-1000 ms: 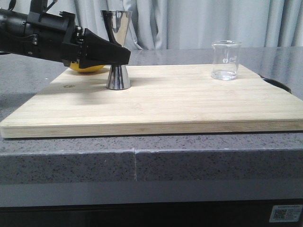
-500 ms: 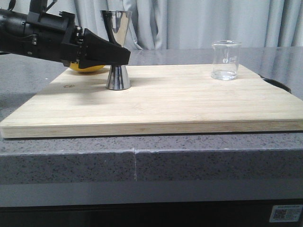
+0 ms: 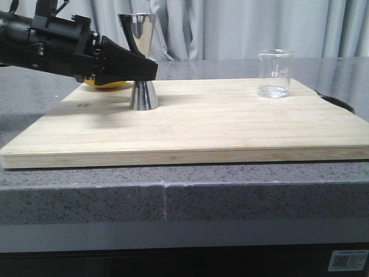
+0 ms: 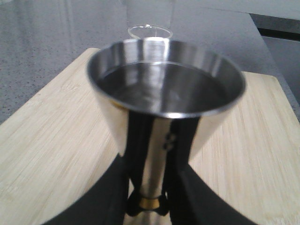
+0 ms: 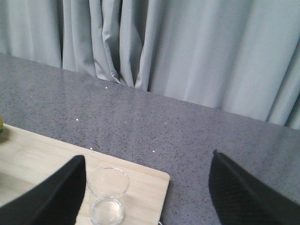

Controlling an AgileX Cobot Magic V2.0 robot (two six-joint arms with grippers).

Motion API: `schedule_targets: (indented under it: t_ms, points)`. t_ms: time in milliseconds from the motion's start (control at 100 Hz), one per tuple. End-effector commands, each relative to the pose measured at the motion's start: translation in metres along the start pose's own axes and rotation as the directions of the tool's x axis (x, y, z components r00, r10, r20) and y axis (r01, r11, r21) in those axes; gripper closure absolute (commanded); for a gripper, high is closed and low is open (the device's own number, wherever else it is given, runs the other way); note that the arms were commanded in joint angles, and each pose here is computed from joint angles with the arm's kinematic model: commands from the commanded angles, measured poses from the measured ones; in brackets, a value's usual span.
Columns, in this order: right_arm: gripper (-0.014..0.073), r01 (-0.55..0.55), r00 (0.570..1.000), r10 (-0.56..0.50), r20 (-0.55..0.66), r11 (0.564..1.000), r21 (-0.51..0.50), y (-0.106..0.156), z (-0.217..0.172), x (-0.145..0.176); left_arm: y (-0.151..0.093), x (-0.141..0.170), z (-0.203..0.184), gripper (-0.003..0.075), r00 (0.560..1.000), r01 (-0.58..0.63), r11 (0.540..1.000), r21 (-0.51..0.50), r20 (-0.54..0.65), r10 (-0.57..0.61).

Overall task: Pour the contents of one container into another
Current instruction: 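Open the left gripper and withdraw it from the jigger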

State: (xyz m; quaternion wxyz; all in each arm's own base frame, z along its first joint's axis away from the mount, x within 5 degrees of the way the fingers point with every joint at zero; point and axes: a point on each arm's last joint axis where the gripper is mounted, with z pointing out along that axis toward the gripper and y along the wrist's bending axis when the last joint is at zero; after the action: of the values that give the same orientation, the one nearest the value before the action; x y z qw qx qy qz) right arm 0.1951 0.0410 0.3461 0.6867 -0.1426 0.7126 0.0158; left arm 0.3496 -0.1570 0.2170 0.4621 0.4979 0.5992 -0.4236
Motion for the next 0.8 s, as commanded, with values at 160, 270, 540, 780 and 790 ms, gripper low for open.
schedule_targets:
  t_ms: [160,270,540,780,790]
  points:
    - [0.0100,0.002,0.993,-0.003,0.115,1.000,0.009,-0.0026,-0.0044,-0.0179,-0.0075,-0.0288,-0.0071,0.0419,0.994,-0.044,0.998,0.045,0.101,0.039]
    - [0.0100,0.002,0.993,-0.003,0.115,1.000,0.009,-0.0026,-0.0044,-0.0179,-0.0075,-0.0288,-0.0071,0.0343,0.995,-0.018,0.999,0.048,0.100,0.013]
    - [0.0100,0.002,0.993,-0.003,0.115,1.000,0.009,-0.0026,-0.0044,-0.0179,-0.0078,-0.0294,-0.0073,0.0295,0.995,-0.018,0.999,0.048,0.101,0.013]
    - [0.0100,0.002,0.993,-0.003,0.115,1.000,0.009,-0.0026,-0.0044,-0.0179,-0.0078,-0.0294,-0.0073,0.0265,0.995,-0.018,0.999,0.048,0.101,0.013]
    - [0.0100,0.002,0.993,-0.003,0.115,1.000,0.009,-0.0026,-0.0044,-0.0179,-0.0078,-0.0294,-0.0073,0.0265,0.995,-0.018,0.999,0.048,0.101,0.013]
